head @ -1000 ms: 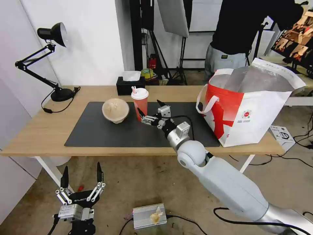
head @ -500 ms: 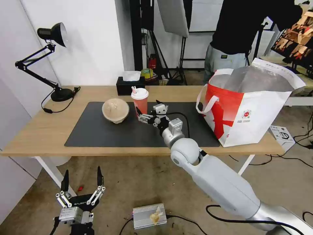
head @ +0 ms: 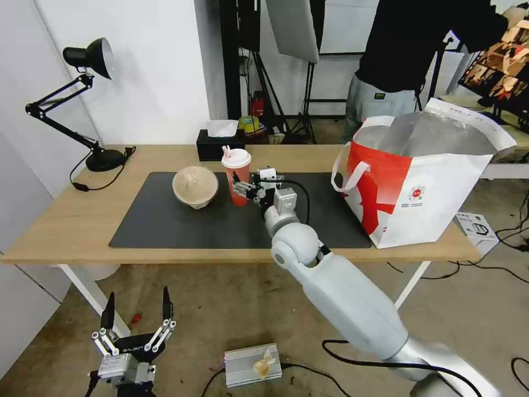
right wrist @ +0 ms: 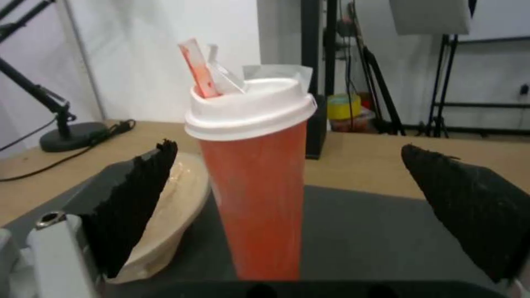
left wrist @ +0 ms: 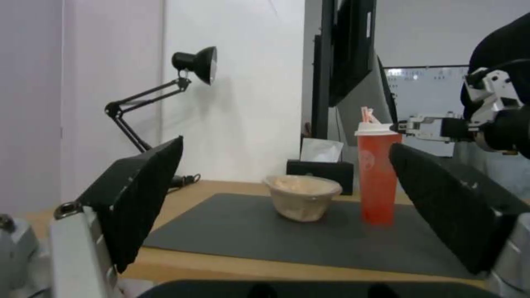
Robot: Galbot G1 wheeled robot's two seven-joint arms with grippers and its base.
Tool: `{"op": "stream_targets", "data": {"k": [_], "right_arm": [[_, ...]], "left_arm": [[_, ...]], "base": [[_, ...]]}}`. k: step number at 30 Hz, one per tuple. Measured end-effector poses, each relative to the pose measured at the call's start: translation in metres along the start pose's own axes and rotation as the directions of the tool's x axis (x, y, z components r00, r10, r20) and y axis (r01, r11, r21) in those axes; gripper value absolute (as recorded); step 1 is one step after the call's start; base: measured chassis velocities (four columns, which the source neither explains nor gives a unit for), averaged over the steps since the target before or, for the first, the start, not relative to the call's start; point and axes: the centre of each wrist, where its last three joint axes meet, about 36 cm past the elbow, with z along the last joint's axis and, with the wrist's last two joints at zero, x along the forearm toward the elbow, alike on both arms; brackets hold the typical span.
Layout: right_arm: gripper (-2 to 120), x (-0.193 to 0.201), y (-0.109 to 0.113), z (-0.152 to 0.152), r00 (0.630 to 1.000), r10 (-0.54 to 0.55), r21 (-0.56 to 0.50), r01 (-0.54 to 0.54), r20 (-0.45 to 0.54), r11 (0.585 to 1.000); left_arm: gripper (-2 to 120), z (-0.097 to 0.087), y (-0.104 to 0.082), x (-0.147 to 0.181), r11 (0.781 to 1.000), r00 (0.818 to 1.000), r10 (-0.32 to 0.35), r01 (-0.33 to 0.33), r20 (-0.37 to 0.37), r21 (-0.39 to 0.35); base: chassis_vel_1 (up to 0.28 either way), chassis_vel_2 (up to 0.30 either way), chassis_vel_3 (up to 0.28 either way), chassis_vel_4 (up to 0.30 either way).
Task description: Pick up the trash from the table and place it into the takeout bag.
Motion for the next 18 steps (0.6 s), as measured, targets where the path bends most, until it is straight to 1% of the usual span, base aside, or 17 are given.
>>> {"op": "stream_targets", "data": {"k": [7,18], "right_arm": [[100,-0.007,0.011,0.005,0.999,0.007,-0.009,-0.008,-0.054,1.000],[100,-0.025,0.021,0.004,0.997,0.012,-0.012,-0.013,-0.081,1.000]], "left_arm": [[100,0.001,0.000,0.000,1.000,1.000,-0.002,0.002,-0.001,0.002],[100,0.001,-0.001,0.000,1.000,1.000,-0.005,0.005,0.001,0.007]], "base": [[0.000,0.000,0.000,0.000],[0.000,0.000,0.000,0.000]]}}
